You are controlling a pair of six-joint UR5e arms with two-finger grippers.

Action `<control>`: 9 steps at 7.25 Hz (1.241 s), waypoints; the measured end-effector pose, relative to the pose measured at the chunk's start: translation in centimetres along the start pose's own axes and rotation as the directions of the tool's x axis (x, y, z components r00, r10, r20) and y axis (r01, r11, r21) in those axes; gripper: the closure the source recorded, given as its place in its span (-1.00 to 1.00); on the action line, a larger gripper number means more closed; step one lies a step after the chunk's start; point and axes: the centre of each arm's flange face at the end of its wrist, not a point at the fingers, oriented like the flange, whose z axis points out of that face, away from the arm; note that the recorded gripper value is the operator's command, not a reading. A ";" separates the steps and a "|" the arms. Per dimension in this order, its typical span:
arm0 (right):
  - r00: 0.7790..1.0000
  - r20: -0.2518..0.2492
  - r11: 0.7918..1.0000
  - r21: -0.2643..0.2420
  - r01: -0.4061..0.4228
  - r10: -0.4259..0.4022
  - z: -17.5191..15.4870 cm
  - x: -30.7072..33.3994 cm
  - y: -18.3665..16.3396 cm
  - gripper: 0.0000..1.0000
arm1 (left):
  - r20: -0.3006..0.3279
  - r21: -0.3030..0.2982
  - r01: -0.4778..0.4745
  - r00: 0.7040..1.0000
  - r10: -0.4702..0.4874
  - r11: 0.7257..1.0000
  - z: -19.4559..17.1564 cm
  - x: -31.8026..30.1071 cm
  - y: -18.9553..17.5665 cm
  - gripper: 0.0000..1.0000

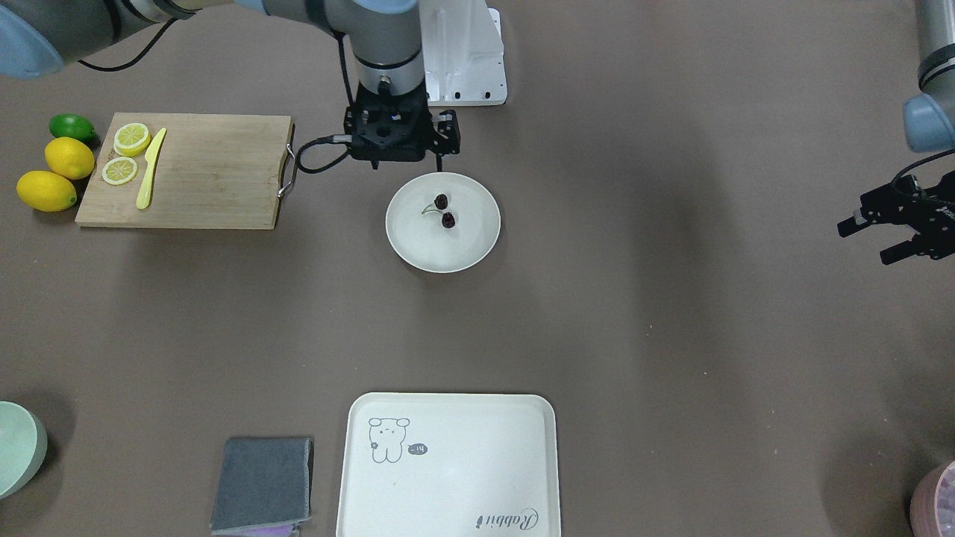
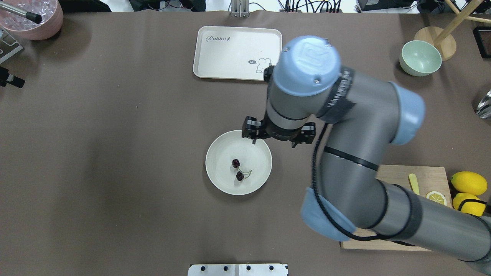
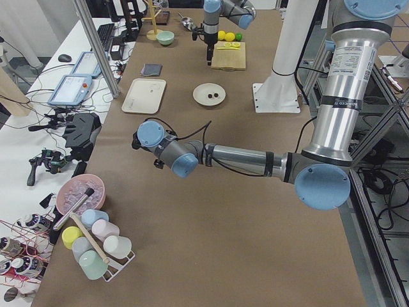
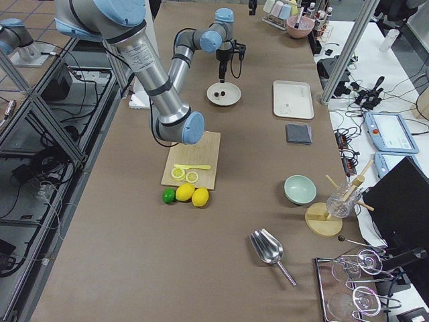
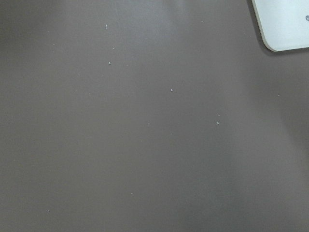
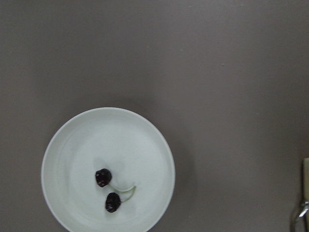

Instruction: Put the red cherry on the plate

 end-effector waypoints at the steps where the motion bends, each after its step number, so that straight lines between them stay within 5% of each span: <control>1: 1.000 -0.017 1.000 0.007 0.022 -0.022 -0.9 4.8 -0.7 -0.99 | 0.002 -0.005 0.010 1.000 -0.010 1.000 0.1 0.0 -0.1 -0.97; 5: 0.980 -0.107 0.985 -0.067 0.159 -0.166 -2.8 27.2 -10.2 -0.99 | 0.010 -0.020 0.050 0.999 -0.050 0.999 0.5 -1.4 0.0 -0.97; 7: 0.965 -0.099 0.966 -0.111 0.232 -0.243 -3.7 38.3 -16.4 -0.99 | 0.024 -0.026 0.103 0.995 -0.102 0.994 0.0 -2.3 0.1 -0.97; 9: 0.959 -0.087 0.958 -0.133 0.255 -0.268 -4.1 45.0 -18.6 -0.99 | 0.079 -0.016 0.140 0.987 -0.138 0.990 -0.2 -3.4 0.2 -0.97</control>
